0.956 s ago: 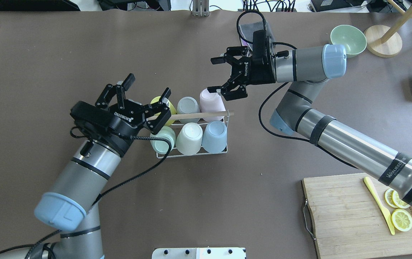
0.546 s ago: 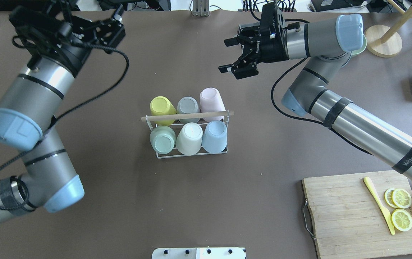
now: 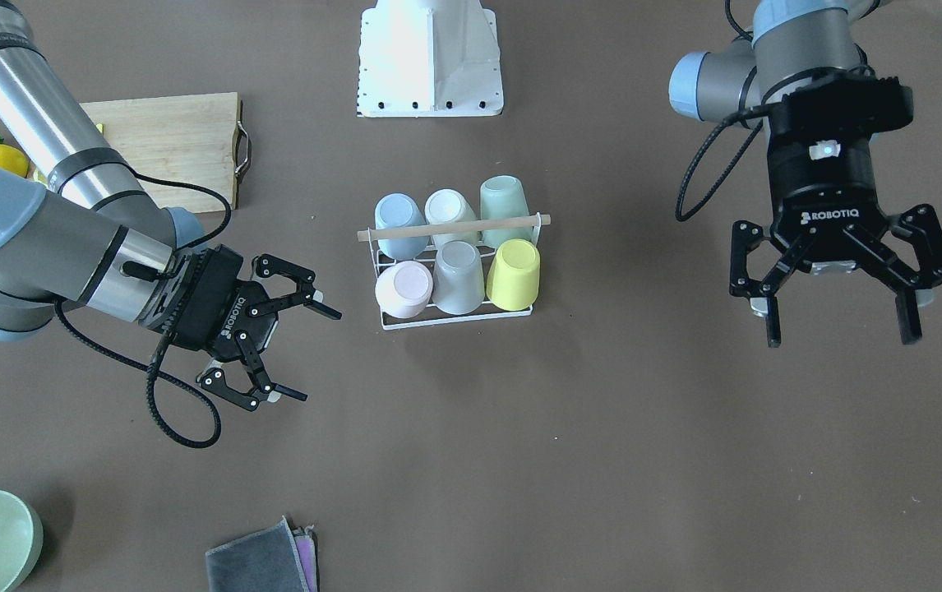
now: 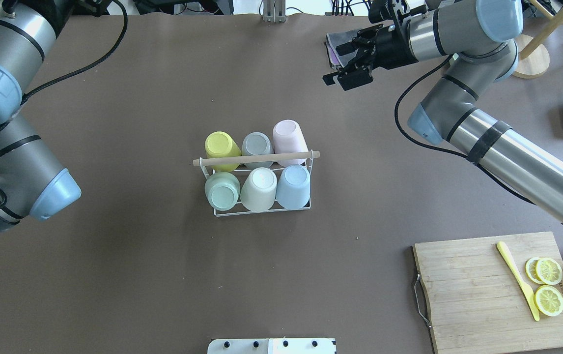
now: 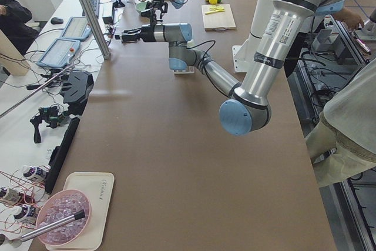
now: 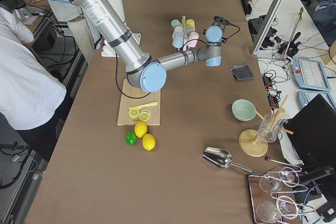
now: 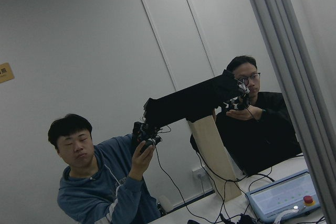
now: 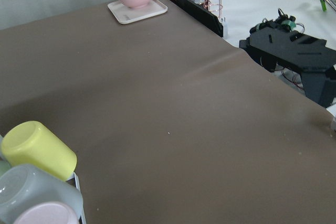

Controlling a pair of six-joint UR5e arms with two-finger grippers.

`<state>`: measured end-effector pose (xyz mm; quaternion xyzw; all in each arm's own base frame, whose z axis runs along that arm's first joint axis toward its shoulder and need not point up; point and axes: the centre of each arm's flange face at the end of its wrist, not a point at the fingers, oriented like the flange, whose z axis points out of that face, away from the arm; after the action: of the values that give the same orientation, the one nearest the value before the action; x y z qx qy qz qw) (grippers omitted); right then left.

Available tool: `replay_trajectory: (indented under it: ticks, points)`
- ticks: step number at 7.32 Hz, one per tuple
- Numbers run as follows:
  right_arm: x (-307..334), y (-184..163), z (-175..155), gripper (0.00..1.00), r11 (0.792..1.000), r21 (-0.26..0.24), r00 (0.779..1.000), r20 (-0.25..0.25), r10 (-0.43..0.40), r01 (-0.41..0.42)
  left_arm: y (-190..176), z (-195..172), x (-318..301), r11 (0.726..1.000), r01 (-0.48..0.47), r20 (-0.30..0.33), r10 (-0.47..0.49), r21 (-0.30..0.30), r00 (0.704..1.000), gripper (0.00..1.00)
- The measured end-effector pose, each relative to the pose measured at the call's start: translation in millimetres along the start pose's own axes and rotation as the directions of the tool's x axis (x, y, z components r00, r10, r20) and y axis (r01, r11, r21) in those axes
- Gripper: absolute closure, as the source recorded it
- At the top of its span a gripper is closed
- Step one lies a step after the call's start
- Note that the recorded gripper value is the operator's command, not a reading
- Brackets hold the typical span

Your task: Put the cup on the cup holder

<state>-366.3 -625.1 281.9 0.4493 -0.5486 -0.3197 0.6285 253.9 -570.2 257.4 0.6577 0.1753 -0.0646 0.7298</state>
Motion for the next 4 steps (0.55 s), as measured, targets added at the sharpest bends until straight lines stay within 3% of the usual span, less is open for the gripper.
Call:
replay_trajectory:
  ticks: [2, 3, 4]
  points:
    - [27.5, 12.3, -24.0, 0.00, 0.977, -0.138, 0.983, -0.108, 0.151, -0.165, 13.6, 24.2, -6.0, 0.981, -0.083, -0.012, 0.083, -0.174, 0.997, 0.02]
    - [46.2, 21.4, -34.6, 0.00, 0.949, -0.188, 0.959, -0.180, 0.220, -0.253, 15.8, 35.0, -11.3, 0.957, -0.116, -0.035, 0.110, -0.267, 0.993, 0.02]
    - [65.0, 32.5, -42.0, 0.00, 0.906, -0.238, 0.922, -0.256, 0.290, -0.351, 24.4, 43.2, -19.6, 0.921, -0.139, -0.061, 0.125, -0.364, 0.990, 0.02]
